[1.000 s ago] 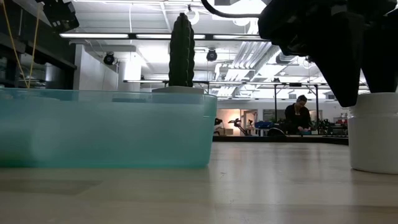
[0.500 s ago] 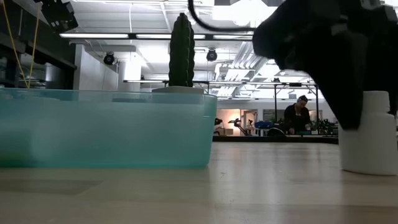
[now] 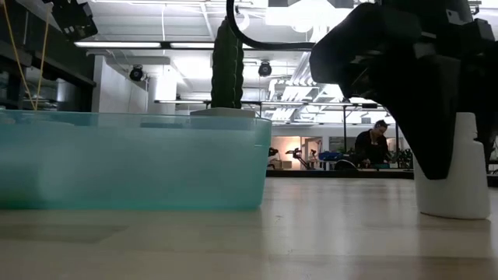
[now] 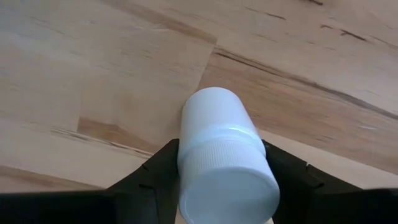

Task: Pick and place pill bottles into a basket
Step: Put the white pill bottle into the green bin

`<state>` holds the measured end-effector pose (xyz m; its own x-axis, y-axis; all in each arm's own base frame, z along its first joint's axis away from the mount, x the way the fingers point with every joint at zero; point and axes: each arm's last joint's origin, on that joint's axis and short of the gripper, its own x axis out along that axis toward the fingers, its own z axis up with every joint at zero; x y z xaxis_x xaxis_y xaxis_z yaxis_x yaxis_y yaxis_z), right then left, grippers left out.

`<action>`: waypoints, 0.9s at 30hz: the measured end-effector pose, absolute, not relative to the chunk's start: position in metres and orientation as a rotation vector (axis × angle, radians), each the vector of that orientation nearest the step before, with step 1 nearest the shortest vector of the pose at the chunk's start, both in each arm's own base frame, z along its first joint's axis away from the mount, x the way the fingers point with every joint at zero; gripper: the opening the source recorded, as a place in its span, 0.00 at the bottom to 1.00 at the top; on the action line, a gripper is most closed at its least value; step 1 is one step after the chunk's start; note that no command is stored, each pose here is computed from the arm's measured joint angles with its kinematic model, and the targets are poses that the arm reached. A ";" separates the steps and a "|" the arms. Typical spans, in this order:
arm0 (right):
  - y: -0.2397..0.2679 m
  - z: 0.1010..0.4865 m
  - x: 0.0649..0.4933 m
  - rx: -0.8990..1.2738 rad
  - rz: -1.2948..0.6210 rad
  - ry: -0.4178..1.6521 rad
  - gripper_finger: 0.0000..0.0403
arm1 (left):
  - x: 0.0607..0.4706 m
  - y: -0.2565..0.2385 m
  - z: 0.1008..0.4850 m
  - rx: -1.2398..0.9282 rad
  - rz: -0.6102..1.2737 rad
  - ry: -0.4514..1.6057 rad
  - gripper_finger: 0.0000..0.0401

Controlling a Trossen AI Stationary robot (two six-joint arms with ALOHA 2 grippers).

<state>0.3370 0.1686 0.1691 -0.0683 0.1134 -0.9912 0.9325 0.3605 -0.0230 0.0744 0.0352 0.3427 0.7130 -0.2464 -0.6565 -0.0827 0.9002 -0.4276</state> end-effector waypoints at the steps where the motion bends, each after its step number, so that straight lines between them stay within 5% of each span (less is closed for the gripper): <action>1: 0.169 0.169 0.337 0.998 -0.902 1.489 0.43 | 0.074 0.035 0.343 -0.453 -0.094 0.778 0.56; 13: 0.170 0.182 0.343 1.001 -0.866 1.462 0.42 | 0.074 0.035 0.343 -0.453 -0.094 0.778 0.56; 27: 0.147 0.275 0.369 0.939 -0.807 1.297 0.42 | 0.074 0.035 0.343 -0.453 -0.094 0.778 0.56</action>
